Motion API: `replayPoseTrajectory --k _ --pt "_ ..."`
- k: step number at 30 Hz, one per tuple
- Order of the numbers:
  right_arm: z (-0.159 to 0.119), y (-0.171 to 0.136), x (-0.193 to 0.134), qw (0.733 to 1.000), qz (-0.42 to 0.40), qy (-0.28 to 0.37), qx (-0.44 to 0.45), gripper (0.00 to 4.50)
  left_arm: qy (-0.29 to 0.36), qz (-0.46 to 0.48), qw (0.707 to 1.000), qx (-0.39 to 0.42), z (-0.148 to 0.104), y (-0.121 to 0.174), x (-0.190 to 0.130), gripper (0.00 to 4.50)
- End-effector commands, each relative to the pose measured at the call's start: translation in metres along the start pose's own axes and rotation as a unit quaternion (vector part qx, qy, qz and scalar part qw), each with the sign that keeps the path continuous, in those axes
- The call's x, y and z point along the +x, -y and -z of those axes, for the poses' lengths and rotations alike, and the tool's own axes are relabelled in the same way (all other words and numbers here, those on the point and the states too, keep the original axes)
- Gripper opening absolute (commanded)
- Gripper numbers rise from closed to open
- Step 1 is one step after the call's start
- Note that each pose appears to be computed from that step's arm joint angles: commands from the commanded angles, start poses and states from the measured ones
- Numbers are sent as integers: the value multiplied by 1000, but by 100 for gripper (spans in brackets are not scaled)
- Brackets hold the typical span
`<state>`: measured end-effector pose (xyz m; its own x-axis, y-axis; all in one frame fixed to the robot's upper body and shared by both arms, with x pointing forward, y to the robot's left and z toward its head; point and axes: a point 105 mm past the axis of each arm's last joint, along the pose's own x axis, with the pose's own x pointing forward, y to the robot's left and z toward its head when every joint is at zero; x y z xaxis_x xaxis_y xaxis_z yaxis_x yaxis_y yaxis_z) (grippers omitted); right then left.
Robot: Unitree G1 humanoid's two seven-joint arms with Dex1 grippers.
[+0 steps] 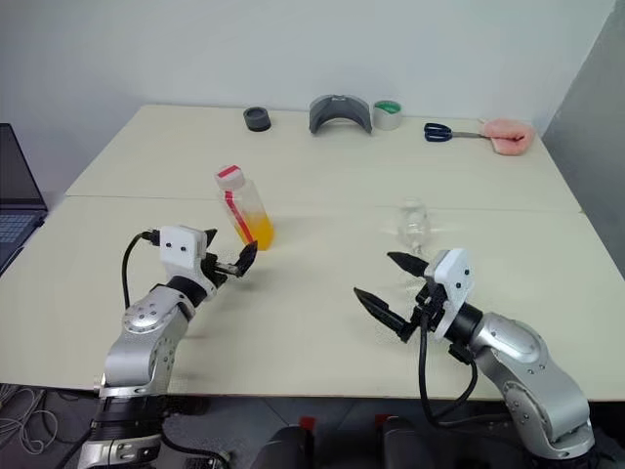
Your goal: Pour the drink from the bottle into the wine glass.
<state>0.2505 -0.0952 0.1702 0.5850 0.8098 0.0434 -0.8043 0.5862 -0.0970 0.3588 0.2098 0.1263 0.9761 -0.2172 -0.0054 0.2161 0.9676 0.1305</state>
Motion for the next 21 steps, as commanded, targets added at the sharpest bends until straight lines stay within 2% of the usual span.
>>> replayPoseTrajectory --k 1,21 --pt "-9 -3 0 1000 -19 12 -14 450 24 -7 1000 0 -14 -4 6 447" --pt "-10 -4 6 999 -24 17 -25 450 56 2 998 -8 -39 7 52 447"
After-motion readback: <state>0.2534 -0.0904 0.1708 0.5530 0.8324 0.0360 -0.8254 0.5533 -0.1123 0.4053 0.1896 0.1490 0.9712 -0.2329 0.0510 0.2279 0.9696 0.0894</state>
